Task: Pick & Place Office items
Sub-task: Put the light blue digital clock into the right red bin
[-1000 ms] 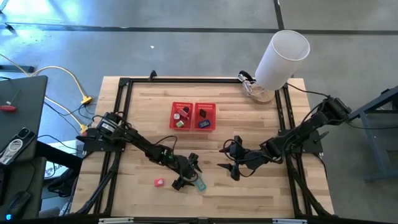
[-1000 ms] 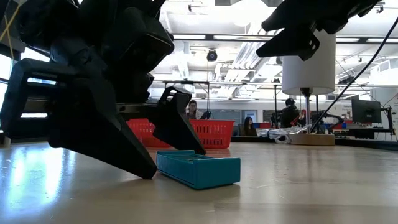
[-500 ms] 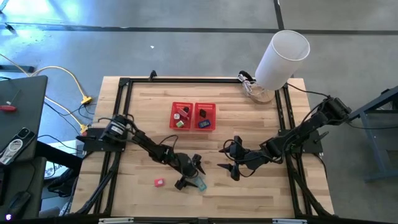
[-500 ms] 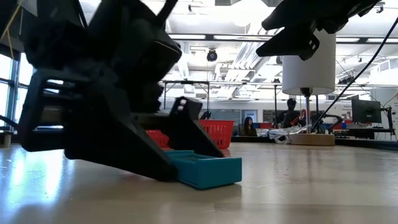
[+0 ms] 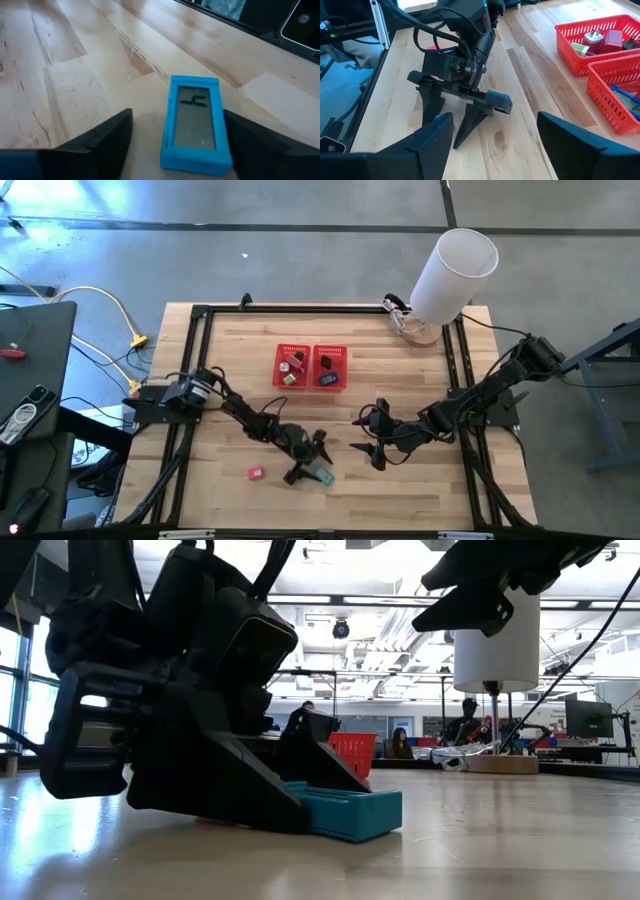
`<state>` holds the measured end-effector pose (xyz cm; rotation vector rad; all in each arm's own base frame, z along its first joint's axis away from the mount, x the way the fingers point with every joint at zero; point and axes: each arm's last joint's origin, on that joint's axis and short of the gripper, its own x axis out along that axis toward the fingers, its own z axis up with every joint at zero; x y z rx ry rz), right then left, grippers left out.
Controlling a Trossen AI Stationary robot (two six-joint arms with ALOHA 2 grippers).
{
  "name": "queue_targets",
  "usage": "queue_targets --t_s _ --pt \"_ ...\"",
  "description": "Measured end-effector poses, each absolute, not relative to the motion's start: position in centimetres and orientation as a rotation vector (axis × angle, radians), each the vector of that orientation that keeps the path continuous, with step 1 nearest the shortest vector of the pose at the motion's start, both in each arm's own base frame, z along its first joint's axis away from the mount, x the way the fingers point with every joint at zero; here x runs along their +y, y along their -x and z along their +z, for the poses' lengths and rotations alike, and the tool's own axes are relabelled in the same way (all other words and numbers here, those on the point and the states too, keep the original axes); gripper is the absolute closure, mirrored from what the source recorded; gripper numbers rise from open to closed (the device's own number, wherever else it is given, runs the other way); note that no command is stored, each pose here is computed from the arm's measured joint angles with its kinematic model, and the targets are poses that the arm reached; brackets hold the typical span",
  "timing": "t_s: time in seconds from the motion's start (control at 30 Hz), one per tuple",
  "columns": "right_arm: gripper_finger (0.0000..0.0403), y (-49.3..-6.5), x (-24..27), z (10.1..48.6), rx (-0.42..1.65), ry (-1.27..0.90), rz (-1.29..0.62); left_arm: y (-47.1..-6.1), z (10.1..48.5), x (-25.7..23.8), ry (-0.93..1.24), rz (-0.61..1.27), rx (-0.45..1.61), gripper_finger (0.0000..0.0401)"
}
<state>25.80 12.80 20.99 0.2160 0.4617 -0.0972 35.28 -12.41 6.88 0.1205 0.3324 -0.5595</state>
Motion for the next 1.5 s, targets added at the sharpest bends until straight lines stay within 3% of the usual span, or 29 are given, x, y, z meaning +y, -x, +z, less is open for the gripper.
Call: queue_targets --t_s 0.27,0.47,0.63,0.9,1.1,1.5 --pt "0.0127 -25.8 12.8 21.0 0.462 -0.208 -0.095 -35.2 6.9 -12.7 -0.081 -0.513 0.344 0.0259" --pt "0.0127 -25.8 12.8 21.0 0.464 -0.278 -0.100 -35.1 7.0 -13.2 -0.047 -0.458 0.333 0.0259" --pt "0.0127 -25.8 13.0 20.9 0.479 -0.401 -0.088 -34.7 8.2 -14.0 -0.178 -0.338 0.298 0.0259" --pt "0.0127 -25.9 13.0 20.6 0.442 -0.709 -0.221 -33.4 11.7 -15.6 -0.499 0.097 0.249 0.0259" --pt "0.0127 -27.1 13.3 18.2 0.459 -0.736 -0.267 -32.5 13.1 -16.9 -0.578 0.207 0.211 0.0259" --pt "0.0127 -29.7 14.5 16.0 0.327 -0.593 -0.140 -32.3 13.3 -17.0 -0.582 0.285 0.209 0.0259"
